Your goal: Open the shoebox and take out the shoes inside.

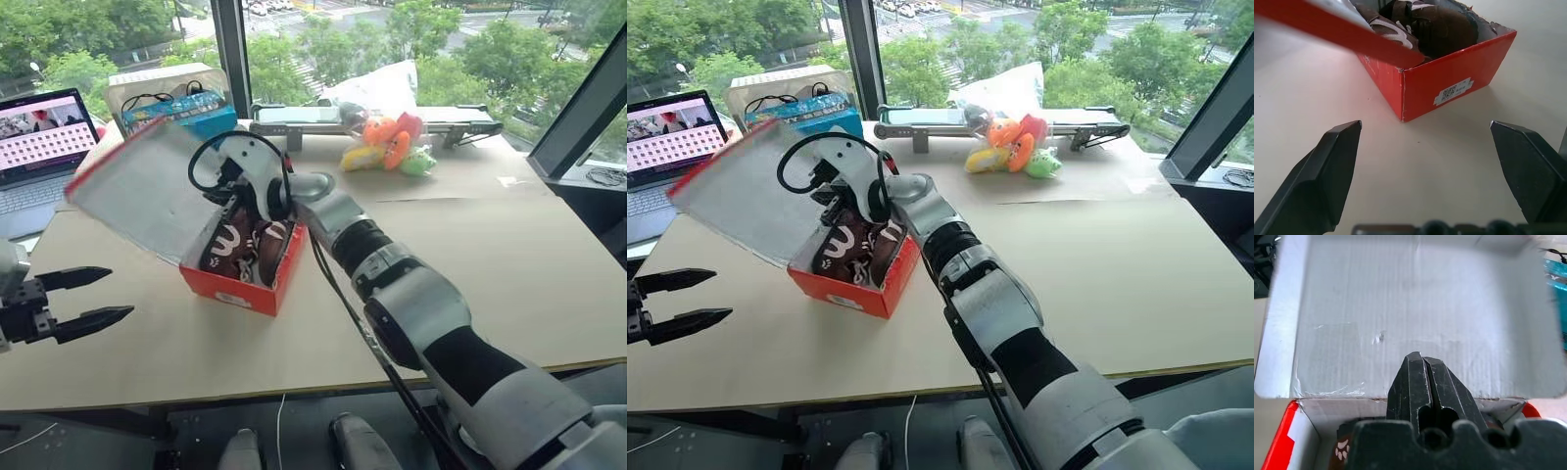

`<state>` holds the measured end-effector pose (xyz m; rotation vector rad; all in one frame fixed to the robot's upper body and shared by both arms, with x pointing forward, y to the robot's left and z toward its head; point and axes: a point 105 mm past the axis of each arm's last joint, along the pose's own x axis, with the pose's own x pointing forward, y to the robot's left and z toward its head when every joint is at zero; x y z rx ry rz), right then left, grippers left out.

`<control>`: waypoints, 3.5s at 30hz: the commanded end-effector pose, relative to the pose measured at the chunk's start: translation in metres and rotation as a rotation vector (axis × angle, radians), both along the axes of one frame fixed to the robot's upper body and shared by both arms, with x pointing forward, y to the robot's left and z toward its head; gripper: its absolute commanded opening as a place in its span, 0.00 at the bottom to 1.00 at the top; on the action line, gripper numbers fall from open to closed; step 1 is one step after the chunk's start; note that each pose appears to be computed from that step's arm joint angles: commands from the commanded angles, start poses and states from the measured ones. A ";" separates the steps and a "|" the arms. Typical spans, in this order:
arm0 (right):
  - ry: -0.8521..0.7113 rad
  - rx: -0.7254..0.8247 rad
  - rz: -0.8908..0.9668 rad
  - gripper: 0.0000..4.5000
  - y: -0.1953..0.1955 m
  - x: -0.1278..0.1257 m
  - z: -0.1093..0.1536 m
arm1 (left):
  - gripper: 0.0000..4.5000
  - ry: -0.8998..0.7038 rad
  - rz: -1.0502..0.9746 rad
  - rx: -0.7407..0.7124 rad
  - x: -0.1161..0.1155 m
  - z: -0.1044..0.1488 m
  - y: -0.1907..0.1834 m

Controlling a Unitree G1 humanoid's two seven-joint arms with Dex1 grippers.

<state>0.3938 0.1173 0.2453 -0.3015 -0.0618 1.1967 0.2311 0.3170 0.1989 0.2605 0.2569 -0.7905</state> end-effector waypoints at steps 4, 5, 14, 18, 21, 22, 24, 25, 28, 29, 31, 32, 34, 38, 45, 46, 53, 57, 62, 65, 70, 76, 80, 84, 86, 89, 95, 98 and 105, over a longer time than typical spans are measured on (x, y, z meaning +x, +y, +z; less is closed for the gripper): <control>-0.076 0.054 0.042 0.00 -0.004 -0.004 0.032 | 1.00 -0.072 0.010 -0.016 -0.001 0.015 -0.004; -0.064 0.050 0.033 0.00 -0.011 -0.001 0.032 | 1.00 -0.076 0.014 -0.019 -0.001 0.016 -0.004; 0.165 -0.047 -0.266 0.12 -0.076 0.007 0.011 | 1.00 -0.073 0.007 -0.027 0.001 0.010 -0.012; 0.167 -0.066 -0.238 0.39 -0.075 -0.023 0.010 | 1.00 -0.069 -0.008 -0.033 0.004 0.008 -0.016; 0.127 -0.128 -0.276 0.63 -0.076 -0.027 0.004 | 1.00 -0.065 -0.015 -0.035 0.007 0.006 -0.018; 0.108 -0.143 -0.290 0.71 -0.076 -0.027 0.004 | 1.00 -0.066 -0.017 -0.036 0.008 0.006 -0.019; 0.063 -0.179 -0.313 0.83 -0.075 -0.026 0.004 | 1.00 -0.068 -0.019 -0.036 0.010 0.006 -0.020; 0.056 -0.190 -0.313 0.94 -0.073 -0.026 0.003 | 1.00 -0.068 -0.020 -0.036 0.011 0.006 -0.020; 0.031 -0.242 -0.352 0.98 -0.070 -0.021 -0.005 | 1.00 -0.067 -0.024 -0.035 0.012 0.005 -0.021; 0.020 -0.258 -0.373 0.98 -0.070 -0.017 -0.007 | 1.00 -0.066 -0.025 -0.035 0.012 0.005 -0.021; 0.022 -0.267 -0.393 0.98 -0.070 -0.012 -0.009 | 1.00 -0.065 -0.027 -0.035 0.012 0.005 -0.022; 0.031 -0.264 -0.399 0.98 -0.069 -0.010 -0.009 | 1.00 -0.064 -0.027 -0.035 0.012 0.004 -0.022; 0.052 -0.252 -0.406 0.98 -0.066 -0.007 -0.007 | 1.00 -0.061 -0.027 -0.036 0.012 0.004 -0.022; 0.078 -0.252 -0.417 0.98 -0.059 -0.001 -0.010 | 1.00 -0.056 -0.028 -0.034 0.013 0.001 -0.023; 0.209 -0.268 -0.467 0.98 -0.054 0.014 -0.044 | 1.00 -0.048 -0.034 -0.046 0.013 -0.005 -0.026; 0.225 -0.277 -0.478 0.98 -0.056 0.017 -0.052 | 1.00 -0.046 -0.034 -0.048 0.013 -0.006 -0.027; 0.218 -0.374 -0.508 0.98 -0.068 0.025 -0.085 | 1.00 -0.044 -0.033 -0.053 0.012 -0.008 -0.027; 0.206 -0.429 -0.492 0.98 -0.068 0.024 -0.100 | 1.00 -0.045 -0.032 -0.054 0.012 -0.008 -0.027; 0.213 -0.466 -0.477 0.98 -0.069 0.023 -0.113 | 1.00 -0.047 -0.035 -0.056 0.013 -0.008 -0.028; 0.222 -0.480 -0.478 0.98 -0.075 0.024 -0.119 | 1.00 -0.048 -0.037 -0.056 0.013 -0.007 -0.029; 0.237 -0.487 -0.484 0.82 -0.082 0.025 -0.123 | 1.00 -0.049 -0.038 -0.057 0.014 -0.007 -0.029; 0.244 -0.518 -0.502 0.38 -0.097 0.029 -0.129 | 1.00 -0.049 -0.044 -0.059 0.014 -0.008 -0.030; 0.250 -0.529 -0.511 0.14 -0.106 0.030 -0.132 | 1.00 -0.049 -0.044 -0.060 0.015 -0.008 -0.030; 0.255 -0.527 -0.510 0.00 -0.106 0.029 -0.132 | 1.00 -0.049 -0.045 -0.059 0.015 -0.008 -0.030; 0.258 -0.523 -0.511 0.00 -0.106 0.028 -0.132 | 1.00 -0.049 -0.046 -0.059 0.015 -0.008 -0.030; 0.258 -0.515 -0.512 0.00 -0.104 0.028 -0.131 | 1.00 -0.050 -0.046 -0.058 0.016 -0.008 -0.030; 0.226 -0.442 -0.526 0.00 -0.099 0.034 -0.106 | 1.00 -0.048 -0.045 -0.058 0.018 -0.008 -0.029; 0.232 -0.372 -0.535 0.00 -0.095 0.036 -0.086 | 1.00 -0.048 -0.045 -0.058 0.019 -0.009 -0.029; 0.230 -0.276 -0.541 0.00 -0.094 0.035 -0.048 | 1.00 -0.049 -0.050 -0.052 0.022 -0.008 -0.029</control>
